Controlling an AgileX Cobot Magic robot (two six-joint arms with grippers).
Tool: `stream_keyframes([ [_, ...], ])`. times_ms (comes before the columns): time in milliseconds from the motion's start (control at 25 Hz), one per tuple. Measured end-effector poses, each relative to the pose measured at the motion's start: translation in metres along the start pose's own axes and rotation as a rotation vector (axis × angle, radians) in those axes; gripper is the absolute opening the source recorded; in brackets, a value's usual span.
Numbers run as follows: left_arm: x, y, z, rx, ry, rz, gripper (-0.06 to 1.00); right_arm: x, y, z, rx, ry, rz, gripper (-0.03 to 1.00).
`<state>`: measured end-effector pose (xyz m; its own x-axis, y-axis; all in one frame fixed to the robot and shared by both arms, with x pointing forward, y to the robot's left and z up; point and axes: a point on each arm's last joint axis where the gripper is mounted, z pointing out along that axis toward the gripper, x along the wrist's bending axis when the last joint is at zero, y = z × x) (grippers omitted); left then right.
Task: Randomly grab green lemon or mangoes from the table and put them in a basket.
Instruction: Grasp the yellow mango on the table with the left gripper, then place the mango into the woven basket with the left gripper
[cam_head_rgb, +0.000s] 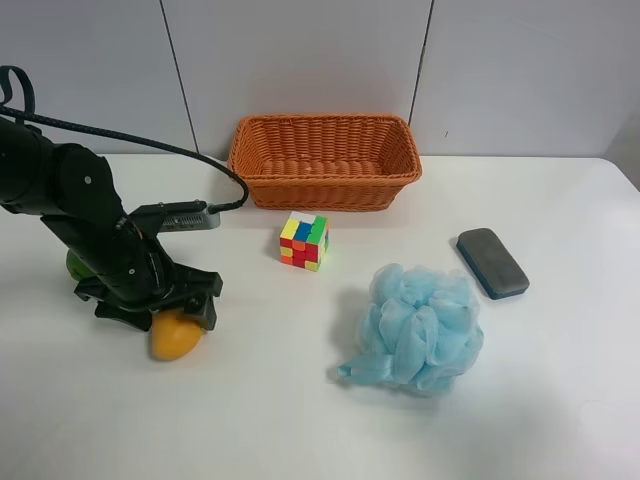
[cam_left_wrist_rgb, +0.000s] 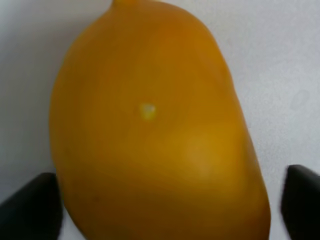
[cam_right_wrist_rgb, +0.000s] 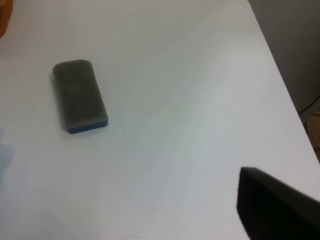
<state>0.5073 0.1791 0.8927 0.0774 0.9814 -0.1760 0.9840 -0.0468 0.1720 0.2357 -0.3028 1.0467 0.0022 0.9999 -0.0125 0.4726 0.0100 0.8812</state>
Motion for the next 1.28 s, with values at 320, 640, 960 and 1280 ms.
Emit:
stream_keyframes([
  [320, 0.0, 0.0, 0.0, 0.0, 0.0, 0.006, 0.61, 0.0, 0.0, 0.0, 0.0, 0.0, 0.0, 0.99],
  [640, -0.001, 0.001, -0.005, -0.013, -0.006, 0.01, 0.6, 0.0, 0.0, 0.0, 0.0, 0.0, 0.0, 0.99],
  [960, -0.026, 0.043, -0.092, -0.286, -0.096, 0.091, 0.6, 0.0, 0.0, 0.0, 0.0, 0.0, 0.0, 0.99],
  [1280, -0.056, 0.105, -0.157, -0.559, -0.14, 0.256, 0.6, 0.0, 0.0, 0.0, 0.0, 0.0, 0.0, 0.99],
])
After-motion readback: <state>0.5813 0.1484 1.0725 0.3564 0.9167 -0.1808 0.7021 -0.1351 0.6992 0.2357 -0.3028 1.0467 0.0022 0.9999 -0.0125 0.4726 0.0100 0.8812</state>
